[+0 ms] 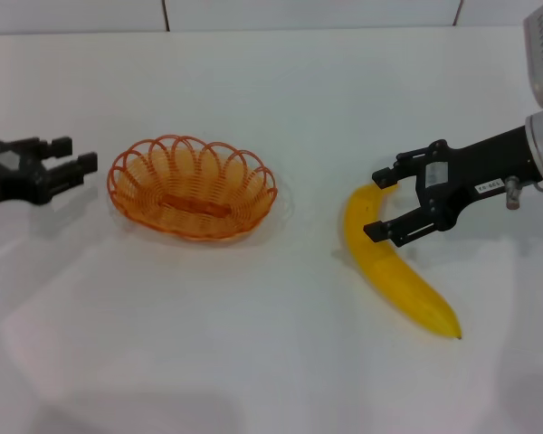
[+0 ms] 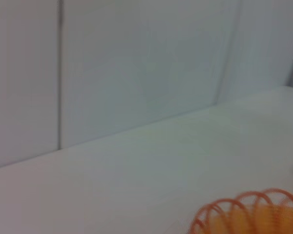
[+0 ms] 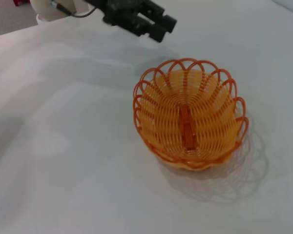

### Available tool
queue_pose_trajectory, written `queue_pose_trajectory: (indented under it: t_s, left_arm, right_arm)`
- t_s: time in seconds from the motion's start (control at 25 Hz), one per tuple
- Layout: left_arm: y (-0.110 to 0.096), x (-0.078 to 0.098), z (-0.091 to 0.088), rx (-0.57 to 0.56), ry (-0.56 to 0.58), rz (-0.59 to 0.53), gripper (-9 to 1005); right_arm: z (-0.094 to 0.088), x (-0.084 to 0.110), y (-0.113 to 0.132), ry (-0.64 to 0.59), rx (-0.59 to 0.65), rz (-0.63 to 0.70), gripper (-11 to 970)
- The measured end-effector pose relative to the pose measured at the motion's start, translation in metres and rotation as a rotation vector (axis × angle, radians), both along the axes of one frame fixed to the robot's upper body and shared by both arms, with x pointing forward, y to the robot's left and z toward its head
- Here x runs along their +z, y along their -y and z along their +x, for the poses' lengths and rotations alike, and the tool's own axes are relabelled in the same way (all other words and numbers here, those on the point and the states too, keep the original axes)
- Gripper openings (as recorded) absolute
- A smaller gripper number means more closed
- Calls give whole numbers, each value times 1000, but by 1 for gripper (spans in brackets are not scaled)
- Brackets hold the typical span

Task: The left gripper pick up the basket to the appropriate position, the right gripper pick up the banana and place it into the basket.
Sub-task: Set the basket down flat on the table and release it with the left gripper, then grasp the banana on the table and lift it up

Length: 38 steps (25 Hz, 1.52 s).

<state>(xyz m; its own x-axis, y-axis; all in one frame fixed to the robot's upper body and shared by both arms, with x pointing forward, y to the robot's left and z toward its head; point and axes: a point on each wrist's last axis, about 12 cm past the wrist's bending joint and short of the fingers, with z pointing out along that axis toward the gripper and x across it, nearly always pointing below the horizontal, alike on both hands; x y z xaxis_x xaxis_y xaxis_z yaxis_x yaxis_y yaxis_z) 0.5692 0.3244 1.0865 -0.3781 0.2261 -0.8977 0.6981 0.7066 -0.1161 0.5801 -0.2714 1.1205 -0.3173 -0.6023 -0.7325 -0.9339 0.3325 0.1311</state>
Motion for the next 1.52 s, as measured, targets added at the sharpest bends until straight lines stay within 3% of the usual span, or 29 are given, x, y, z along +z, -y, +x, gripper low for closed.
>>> queue_pose_trajectory:
  t_s: [0.2, 0.52, 0.8, 1.12, 1.52]
  left_arm:
    - [-8, -8, -22, -83, 57, 39, 478]
    - [-27, -18, -56, -85, 141, 33, 479]
    - [-21, -28, -64, -105, 126, 14, 479]
    - [-21, -31, -65, -99, 121, 8, 478]
    - [-20, -31, -64, -107, 119, 13, 478]
  right_arm:
    - [1, -1, -2, 10, -8, 6, 893]
    - [8, -5, -9, 54, -75, 5, 892]
    - [3, 14, -21, 45, -104, 0, 888]
    - [-30, 41, -39, 31, -172, -141, 880]
    - [-49, 35, -46, -114, -232, -281, 860]
